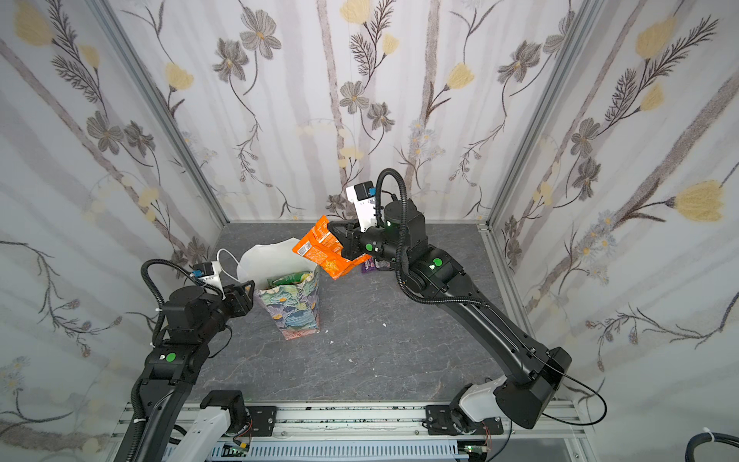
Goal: Place the snacks into the paper bag
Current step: 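Lift the orange chip packet and carry it toward the white bag, then lower the orange packet into the white bag and open the right gripper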
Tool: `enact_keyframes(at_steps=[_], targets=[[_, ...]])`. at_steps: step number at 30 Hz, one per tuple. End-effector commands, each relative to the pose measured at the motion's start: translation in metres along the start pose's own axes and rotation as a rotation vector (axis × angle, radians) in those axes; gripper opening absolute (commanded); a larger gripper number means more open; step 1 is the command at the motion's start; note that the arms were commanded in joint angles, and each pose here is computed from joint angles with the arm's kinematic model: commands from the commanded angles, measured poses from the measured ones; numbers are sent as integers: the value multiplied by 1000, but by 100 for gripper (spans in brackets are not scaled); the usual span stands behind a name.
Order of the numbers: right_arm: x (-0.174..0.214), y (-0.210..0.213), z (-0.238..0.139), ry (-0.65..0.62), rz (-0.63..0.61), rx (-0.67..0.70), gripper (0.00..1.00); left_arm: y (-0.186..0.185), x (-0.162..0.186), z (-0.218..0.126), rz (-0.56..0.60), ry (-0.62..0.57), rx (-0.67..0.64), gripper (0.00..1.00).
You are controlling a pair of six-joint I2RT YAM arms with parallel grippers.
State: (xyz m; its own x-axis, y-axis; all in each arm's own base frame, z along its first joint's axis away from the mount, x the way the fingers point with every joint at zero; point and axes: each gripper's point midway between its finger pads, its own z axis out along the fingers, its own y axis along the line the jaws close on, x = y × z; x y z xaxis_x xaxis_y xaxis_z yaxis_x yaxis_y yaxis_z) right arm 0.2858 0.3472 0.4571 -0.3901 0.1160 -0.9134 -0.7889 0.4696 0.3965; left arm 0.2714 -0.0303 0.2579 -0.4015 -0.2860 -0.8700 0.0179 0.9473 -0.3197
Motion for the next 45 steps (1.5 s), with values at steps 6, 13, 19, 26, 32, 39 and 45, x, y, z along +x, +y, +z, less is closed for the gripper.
enact_keyframes(at_steps=[6,13,19,26,32,39,45], targets=[[-13,42,26,-57,-43,-115,0,0,-5,-1,15,-22,0,59],[-1,54,72,-33,-54,-148,0,-1,-5,-2,16,-25,0,59],[15,50,102,-12,-60,-126,0,-2,-6,-3,14,-27,5,59],[34,38,130,56,-71,-99,0,-3,-6,-3,17,-26,13,59],[52,27,136,136,-105,-42,0,-3,-7,-4,17,-34,12,60],[74,13,135,279,-125,31,0,-3,-6,-3,17,-30,15,60],[94,-4,150,356,-134,95,23,-2,-6,-4,15,-31,6,60]])
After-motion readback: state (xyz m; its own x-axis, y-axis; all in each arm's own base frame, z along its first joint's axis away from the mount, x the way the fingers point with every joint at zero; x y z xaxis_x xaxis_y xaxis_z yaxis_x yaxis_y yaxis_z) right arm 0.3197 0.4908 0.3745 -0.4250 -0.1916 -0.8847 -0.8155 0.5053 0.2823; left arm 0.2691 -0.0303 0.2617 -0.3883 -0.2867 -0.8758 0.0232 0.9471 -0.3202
